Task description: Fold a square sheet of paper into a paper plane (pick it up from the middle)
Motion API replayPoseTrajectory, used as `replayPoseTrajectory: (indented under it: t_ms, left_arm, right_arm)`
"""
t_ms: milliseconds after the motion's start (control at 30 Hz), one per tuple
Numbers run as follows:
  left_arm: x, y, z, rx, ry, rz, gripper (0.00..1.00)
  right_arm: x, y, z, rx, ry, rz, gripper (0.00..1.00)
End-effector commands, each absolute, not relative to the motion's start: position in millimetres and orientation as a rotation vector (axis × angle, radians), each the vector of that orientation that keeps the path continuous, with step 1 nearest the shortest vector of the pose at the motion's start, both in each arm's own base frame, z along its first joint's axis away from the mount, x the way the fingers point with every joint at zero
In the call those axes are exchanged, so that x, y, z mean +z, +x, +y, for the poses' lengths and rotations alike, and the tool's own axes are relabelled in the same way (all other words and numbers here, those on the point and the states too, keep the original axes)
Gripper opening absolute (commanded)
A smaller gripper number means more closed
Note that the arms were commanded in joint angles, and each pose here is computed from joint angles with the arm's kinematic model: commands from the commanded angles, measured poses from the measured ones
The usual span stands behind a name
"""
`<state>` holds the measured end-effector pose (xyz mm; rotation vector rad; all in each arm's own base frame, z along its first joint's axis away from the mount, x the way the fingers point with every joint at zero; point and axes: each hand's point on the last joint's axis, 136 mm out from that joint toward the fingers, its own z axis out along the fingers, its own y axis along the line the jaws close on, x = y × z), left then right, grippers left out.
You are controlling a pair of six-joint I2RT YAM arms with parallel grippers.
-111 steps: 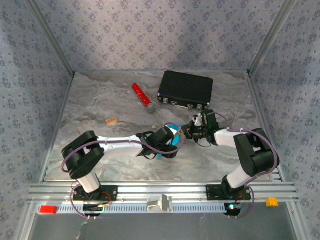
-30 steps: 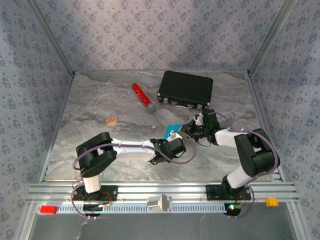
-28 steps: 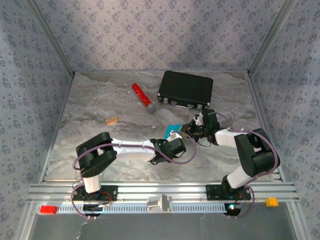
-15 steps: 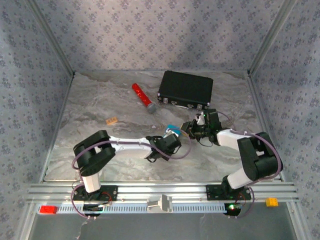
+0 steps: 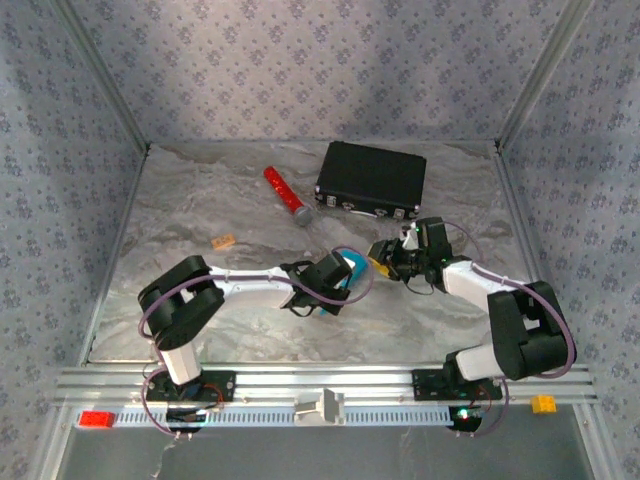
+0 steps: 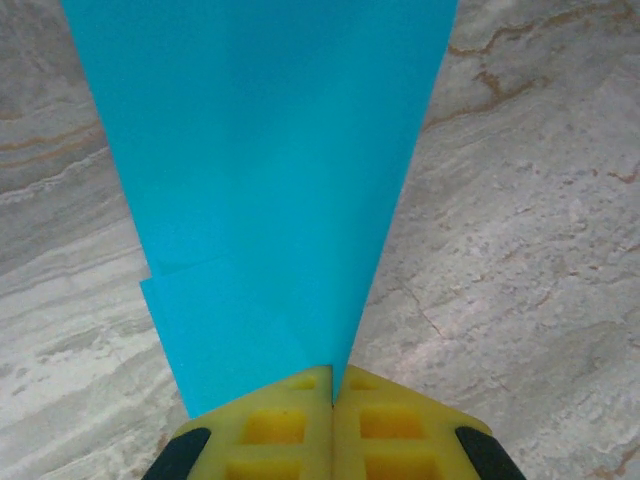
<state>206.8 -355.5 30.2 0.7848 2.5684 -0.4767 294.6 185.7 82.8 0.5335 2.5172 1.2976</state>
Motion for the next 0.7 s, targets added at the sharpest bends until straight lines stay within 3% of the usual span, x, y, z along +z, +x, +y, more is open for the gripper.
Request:
replayPoseTrajectory:
  t_ms: [0, 433, 667]
  left_arm:
    - [41.2, 204.8, -359.5, -0.529, 0.807, 2.542, 0.00]
    - [51.6, 207.9, -357.3, -0.430, 0.864, 2.478, 0.00]
    - [52.9, 209.5, -351.0, -0.269, 0.910, 2.439, 0.03]
  right_arm:
    - [80.5, 291.0, 193.7, 1.288, 0.520, 2.558, 0.46]
    - [49.3, 282.5, 204.8, 1.127, 0.653, 2.770, 0.47]
    - [47.2, 281.3, 206.4, 1.138, 0.664, 2.779, 0.38]
